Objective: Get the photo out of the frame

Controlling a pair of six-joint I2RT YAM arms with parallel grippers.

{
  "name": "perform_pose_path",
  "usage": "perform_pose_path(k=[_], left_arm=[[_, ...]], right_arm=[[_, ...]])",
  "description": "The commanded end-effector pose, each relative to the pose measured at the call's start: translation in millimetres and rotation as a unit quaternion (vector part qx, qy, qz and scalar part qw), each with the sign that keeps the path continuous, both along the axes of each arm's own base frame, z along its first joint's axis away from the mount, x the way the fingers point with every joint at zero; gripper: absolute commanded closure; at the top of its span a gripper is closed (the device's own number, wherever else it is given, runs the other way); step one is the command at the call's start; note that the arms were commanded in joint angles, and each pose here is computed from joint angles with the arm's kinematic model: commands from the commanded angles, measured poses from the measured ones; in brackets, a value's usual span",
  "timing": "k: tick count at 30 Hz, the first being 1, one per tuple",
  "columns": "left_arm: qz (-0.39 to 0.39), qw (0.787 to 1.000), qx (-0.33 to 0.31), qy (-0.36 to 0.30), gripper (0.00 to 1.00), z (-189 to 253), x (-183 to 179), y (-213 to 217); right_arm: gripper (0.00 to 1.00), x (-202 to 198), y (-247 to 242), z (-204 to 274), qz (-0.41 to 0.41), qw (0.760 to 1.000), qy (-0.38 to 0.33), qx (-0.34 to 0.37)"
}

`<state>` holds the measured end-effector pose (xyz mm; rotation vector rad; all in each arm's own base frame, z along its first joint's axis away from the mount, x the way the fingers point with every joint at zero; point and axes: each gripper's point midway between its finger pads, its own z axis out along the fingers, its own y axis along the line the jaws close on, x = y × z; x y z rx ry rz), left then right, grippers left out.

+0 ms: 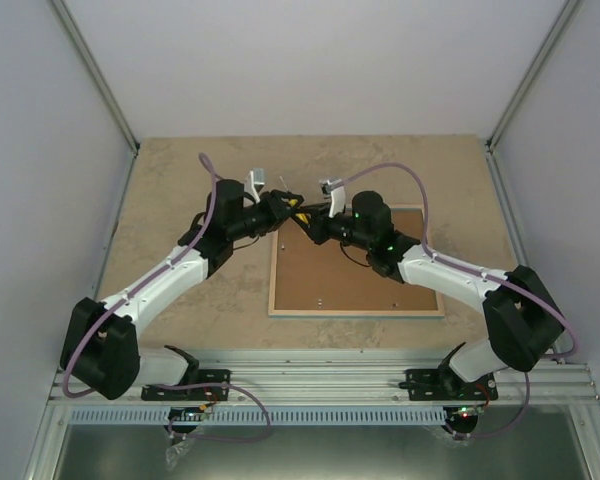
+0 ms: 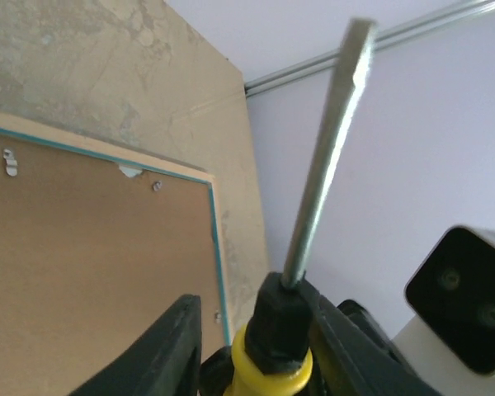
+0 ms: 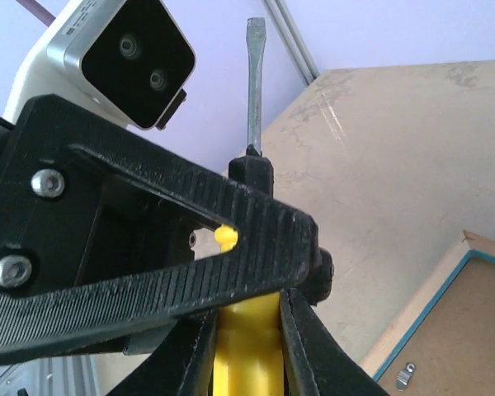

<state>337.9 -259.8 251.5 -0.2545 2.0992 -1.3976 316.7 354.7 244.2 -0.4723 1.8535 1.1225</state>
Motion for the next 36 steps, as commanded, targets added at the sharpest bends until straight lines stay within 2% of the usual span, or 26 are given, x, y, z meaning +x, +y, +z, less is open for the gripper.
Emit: perform_pose_path(k=[1,5,10,12,14,18,21,26,32,36], left_arm=[[-0.007,1.000,-0.013,-0.013,0.70,4,-1,-4],[0.000,1.000,0.004,-0.018,0.86,2,0,0],[0.031,0.996,0.071,-0.041,0.99,4,5,17],[0.046,0.991,0.117,-0.039,1.00,-1,8,27],[0.061,0.984,0.164,-0.035,1.00,-7,12,40],[0.093,0.960,0.263,-0.005,1.00,-28,22,79],[0.111,0.932,0.343,0.038,1.00,-55,23,121],[0.141,0.883,0.430,0.126,1.00,-106,20,195],[0.153,0.840,0.473,0.216,1.00,-158,25,254],[0.149,0.830,0.474,0.252,1.00,-187,32,277]], right_arm=[[1.00,-4,8,10,0.015,0.999,-0.009,0.029],[0.98,-6,5,10,0.015,1.000,-0.012,0.024],[0.72,-5,-3,6,0.019,1.000,-0.016,0.005],[0.61,-5,-5,0,0.026,1.000,-0.009,-0.006],[0.54,-2,-12,-8,0.023,1.000,-0.001,-0.016],[0.46,2,-31,-21,0.015,0.999,0.012,-0.036],[0.41,7,-46,-30,0.006,0.998,0.016,-0.064],[0.33,8,-67,-46,-0.011,0.994,0.016,-0.110],[0.26,9,-70,-65,-0.001,0.991,0.039,-0.125],[0.20,8,-71,-70,0.002,0.990,0.039,-0.134]])
